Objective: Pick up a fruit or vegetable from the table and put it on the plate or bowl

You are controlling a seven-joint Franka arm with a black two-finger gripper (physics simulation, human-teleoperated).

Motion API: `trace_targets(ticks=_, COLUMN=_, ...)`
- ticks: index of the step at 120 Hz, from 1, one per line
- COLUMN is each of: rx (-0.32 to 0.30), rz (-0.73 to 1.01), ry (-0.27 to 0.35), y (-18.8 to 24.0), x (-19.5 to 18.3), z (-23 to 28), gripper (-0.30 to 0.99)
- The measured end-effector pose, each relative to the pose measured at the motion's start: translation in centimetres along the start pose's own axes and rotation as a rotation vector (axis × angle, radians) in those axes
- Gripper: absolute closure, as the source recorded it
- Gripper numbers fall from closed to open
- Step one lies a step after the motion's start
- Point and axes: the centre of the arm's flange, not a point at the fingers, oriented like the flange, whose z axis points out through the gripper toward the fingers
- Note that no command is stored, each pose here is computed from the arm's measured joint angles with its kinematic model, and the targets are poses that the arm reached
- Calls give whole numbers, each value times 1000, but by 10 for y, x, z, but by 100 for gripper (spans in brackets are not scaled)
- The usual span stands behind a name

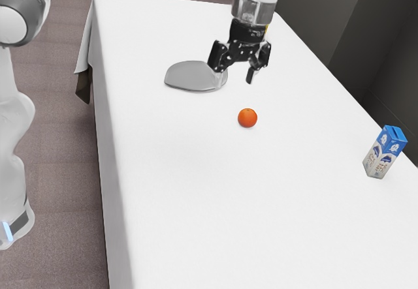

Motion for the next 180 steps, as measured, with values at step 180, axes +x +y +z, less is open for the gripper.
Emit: trace_targets(ticks=180, rx=-190, rz=278, ry=-113, y=191, x=238, z=151, gripper=0)
